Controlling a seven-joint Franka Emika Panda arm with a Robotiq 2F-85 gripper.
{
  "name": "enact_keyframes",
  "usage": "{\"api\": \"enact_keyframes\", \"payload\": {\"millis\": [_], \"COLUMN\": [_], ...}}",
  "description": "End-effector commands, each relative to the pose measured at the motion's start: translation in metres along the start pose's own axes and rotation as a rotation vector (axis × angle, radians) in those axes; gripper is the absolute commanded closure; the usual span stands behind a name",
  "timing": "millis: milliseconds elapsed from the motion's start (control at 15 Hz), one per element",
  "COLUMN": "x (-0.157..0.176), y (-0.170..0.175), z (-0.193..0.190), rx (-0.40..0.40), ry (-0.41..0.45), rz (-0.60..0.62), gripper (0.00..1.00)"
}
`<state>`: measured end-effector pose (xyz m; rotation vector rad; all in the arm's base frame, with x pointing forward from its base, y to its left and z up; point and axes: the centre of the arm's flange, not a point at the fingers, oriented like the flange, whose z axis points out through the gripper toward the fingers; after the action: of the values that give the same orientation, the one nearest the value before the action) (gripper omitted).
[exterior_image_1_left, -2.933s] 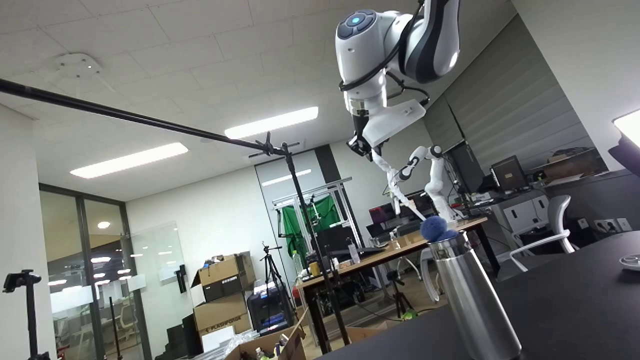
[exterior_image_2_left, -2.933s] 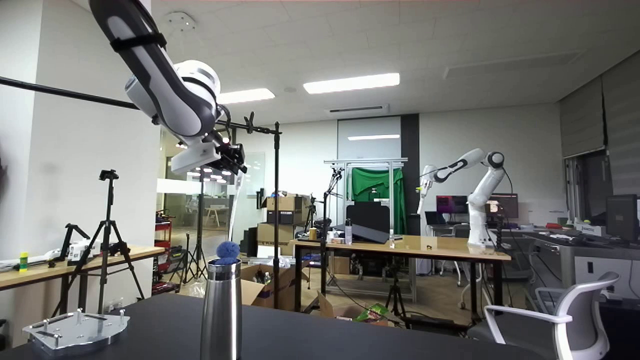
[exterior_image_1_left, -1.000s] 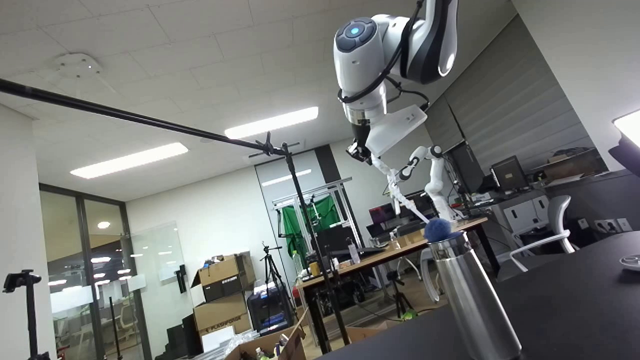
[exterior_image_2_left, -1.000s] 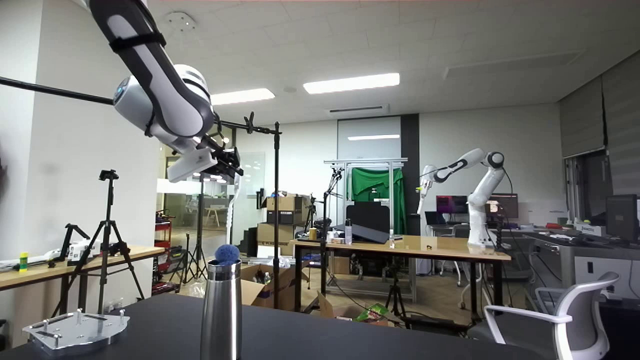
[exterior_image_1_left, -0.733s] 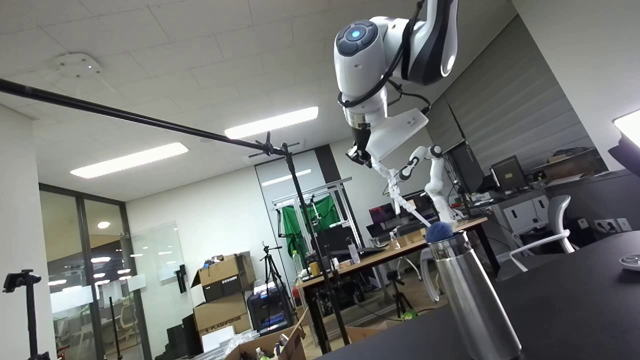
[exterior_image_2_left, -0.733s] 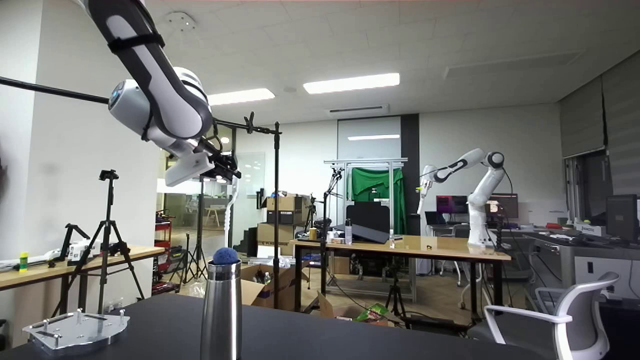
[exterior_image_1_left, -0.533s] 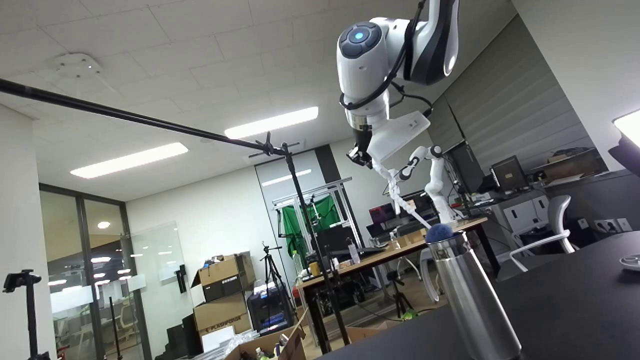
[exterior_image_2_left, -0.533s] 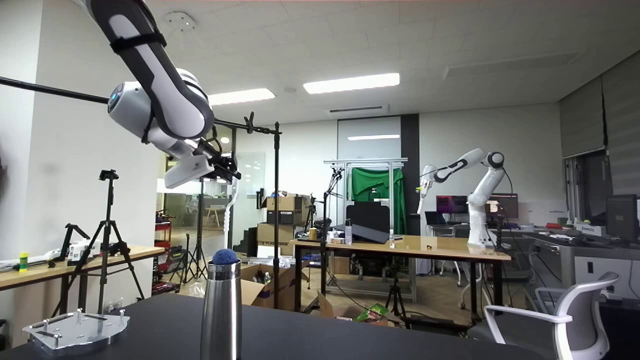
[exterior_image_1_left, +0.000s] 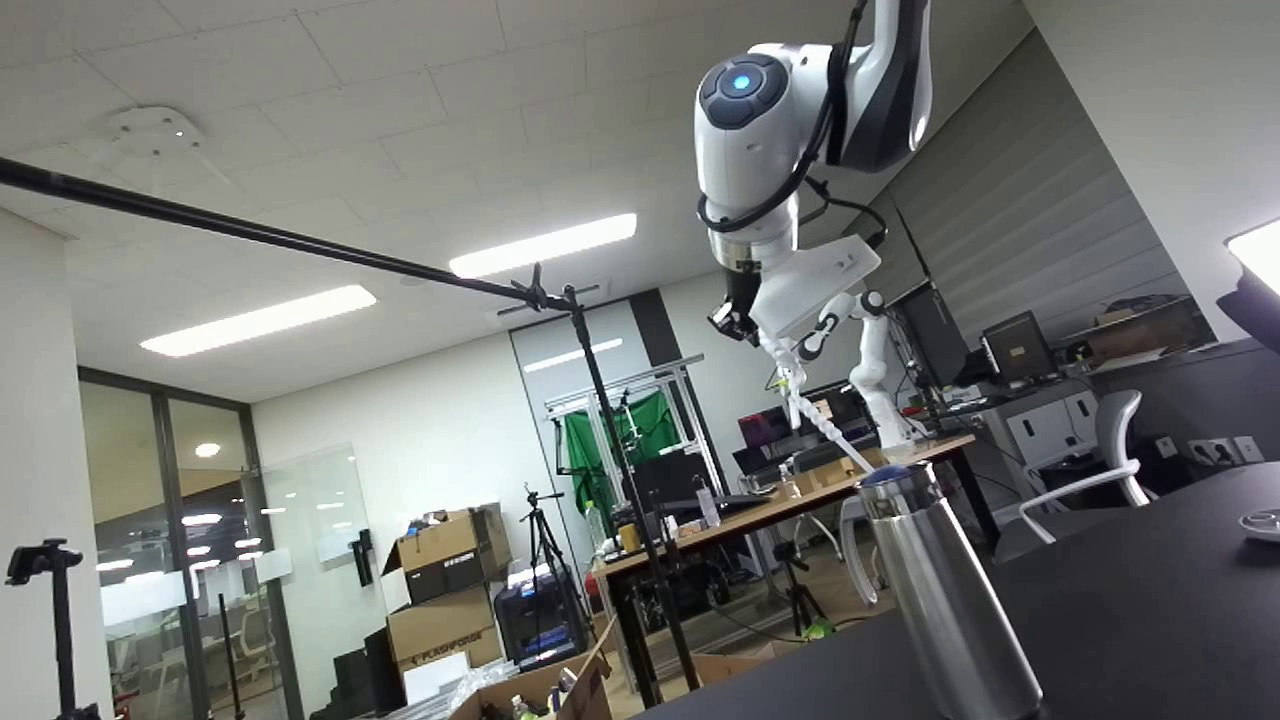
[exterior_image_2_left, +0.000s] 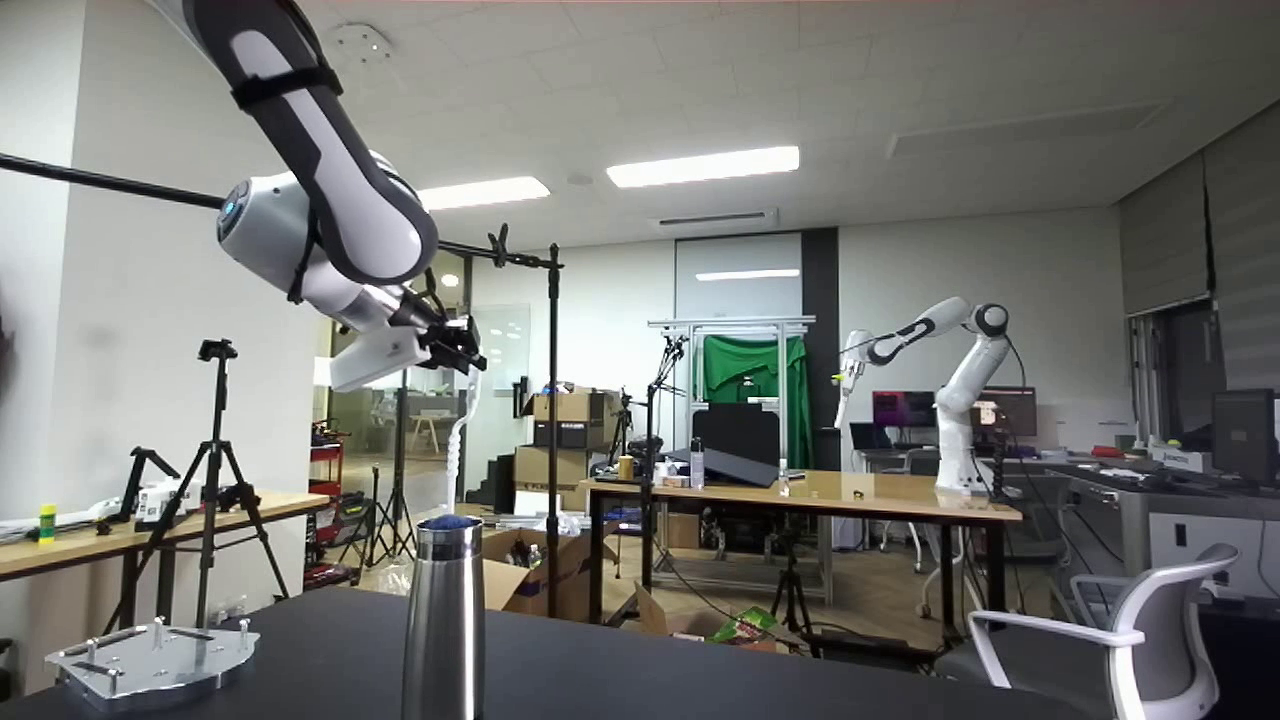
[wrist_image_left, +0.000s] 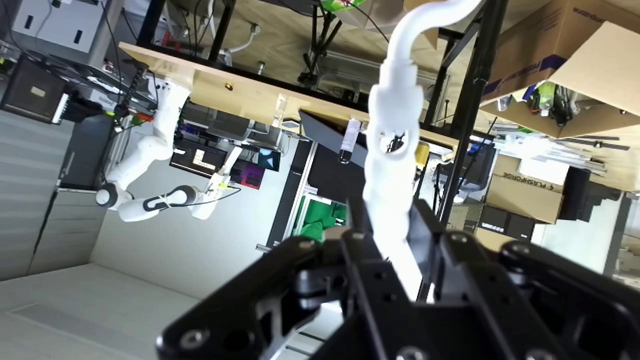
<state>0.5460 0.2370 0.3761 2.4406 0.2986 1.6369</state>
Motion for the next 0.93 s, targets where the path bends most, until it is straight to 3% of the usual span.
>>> {"api": "enact_keyframes", "payload": {"millis": [0, 67, 200, 600, 867], "x": [-0.011, -0.011, -0.008, 0.019, 0.038], "y": [0.007, 0.008, 0.011, 0.028, 0.044], "z": [0.004, 0.003, -0.002, -0.024, -0.031], "rx": [-0.007, -0.009, -0.008, -0.017, 0.076], "ry": [0.021, 0.018, 0.018, -0.014, -0.143], "rz": [0.045, 0.050, 0.054, 0.006, -0.017], "gripper": [0.94, 0.50, 0.43, 0.03, 0.00]}}
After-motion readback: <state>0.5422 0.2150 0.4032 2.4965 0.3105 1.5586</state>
